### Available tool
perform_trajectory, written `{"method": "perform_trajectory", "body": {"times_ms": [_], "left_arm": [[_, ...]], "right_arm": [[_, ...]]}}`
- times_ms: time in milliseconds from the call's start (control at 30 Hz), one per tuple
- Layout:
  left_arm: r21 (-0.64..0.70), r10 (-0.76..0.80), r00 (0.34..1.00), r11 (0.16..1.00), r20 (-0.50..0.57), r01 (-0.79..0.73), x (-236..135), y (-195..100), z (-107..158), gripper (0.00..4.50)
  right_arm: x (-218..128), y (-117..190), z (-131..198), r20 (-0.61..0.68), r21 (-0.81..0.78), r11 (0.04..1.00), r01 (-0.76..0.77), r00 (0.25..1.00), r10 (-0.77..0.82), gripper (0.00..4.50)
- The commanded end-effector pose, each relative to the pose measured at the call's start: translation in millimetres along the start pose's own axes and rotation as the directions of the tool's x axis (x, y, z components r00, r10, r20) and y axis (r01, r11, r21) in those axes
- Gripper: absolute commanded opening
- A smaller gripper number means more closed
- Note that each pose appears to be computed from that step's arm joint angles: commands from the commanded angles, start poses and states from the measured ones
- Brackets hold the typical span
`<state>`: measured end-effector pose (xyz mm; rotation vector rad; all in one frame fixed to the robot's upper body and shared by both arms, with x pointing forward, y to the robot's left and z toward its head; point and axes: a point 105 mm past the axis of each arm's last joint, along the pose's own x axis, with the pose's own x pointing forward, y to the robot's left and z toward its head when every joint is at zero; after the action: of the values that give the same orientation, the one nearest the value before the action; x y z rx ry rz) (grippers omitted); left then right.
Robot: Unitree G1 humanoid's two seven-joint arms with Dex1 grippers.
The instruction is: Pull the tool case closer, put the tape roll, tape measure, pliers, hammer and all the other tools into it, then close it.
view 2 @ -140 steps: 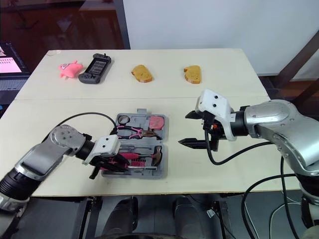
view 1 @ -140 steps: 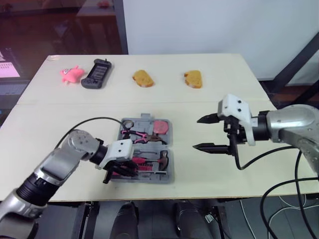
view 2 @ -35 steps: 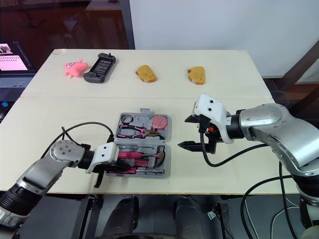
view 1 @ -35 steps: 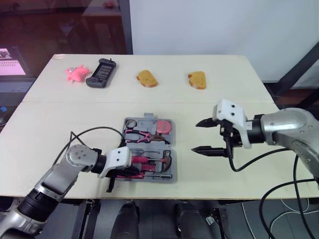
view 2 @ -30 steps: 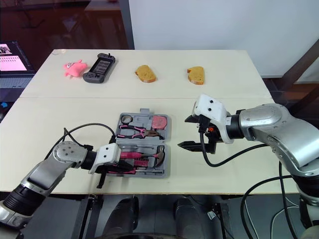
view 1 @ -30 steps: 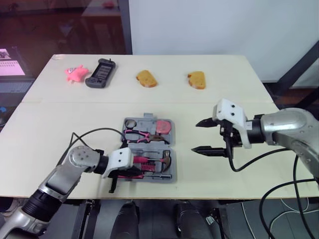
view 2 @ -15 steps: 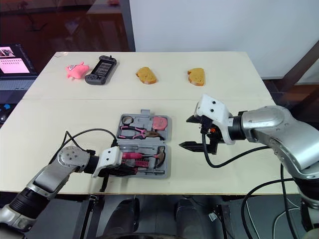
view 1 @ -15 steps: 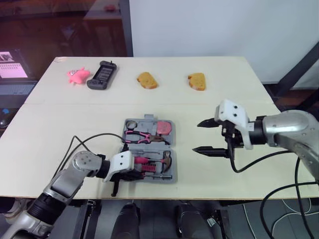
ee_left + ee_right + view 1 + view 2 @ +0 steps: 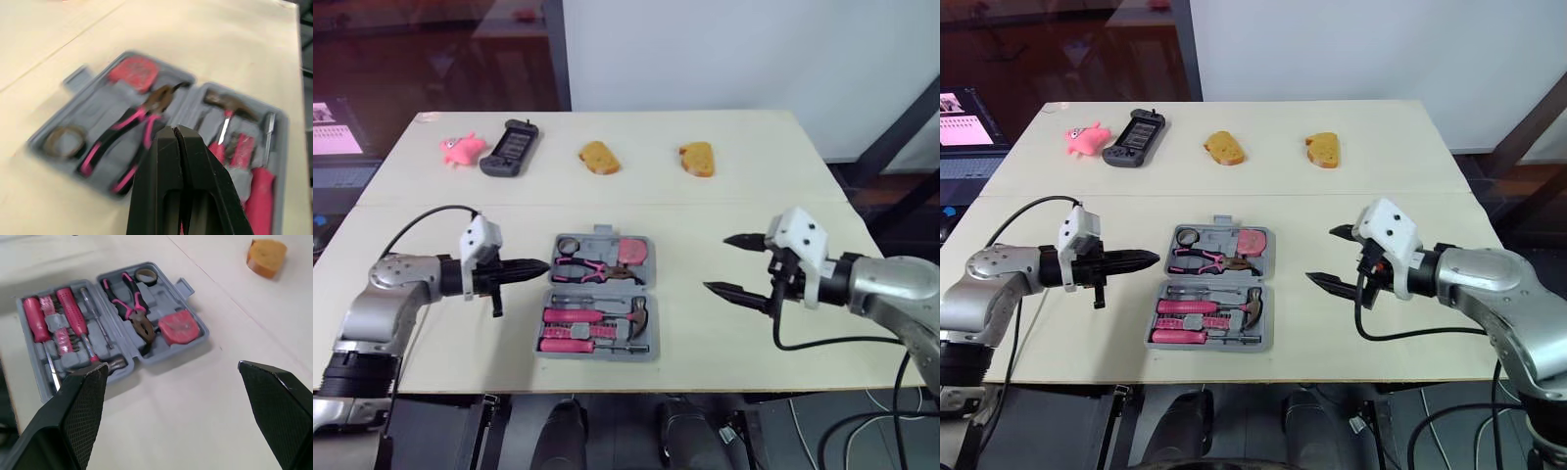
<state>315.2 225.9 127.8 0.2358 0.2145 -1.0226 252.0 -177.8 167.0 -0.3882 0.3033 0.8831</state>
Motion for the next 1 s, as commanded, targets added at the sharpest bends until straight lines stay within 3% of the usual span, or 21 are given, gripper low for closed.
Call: {"method": "perform_trajectory", "body": {"times_ms": [33,200,233,633,833,1000], "left_arm": [[0.03,0.155,0.988,0.987,0.028,-0.156,-30,32,-8,1.71],[0.024,0.272,0.961,0.962,0.054,-0.273,-45,49,-24,4.39],[0.026,0.278,0.959,0.96,0.054,-0.279,-46,50,-26,4.49],[-0.06,0.38,0.924,0.922,-0.031,-0.381,-100,30,-70,4.49],[-0.094,0.34,0.94,0.935,-0.037,-0.342,-90,24,-70,4.49],[-0.09,0.242,0.964,0.964,-0.11,-0.252,-64,25,-69,4.49]], "right_arm": [[-18,-8,-8,0.02,0.01,0.998,0.068,0.997,-0.068,4.5],[-40,-22,-40,-0.011,0.045,0.986,0.158,0.987,-0.158,4.5],[-42,-23,-43,-0.013,0.045,0.986,0.164,0.987,-0.163,4.5],[-60,-41,-72,-0.042,0.036,0.977,0.209,0.977,-0.208,4.5],[-38,-42,-69,-0.059,-0.014,0.99,0.14,0.988,-0.141,4.5],[-12,-45,-69,-0.067,-0.027,0.998,0.053,0.996,-0.055,4.5]]}}
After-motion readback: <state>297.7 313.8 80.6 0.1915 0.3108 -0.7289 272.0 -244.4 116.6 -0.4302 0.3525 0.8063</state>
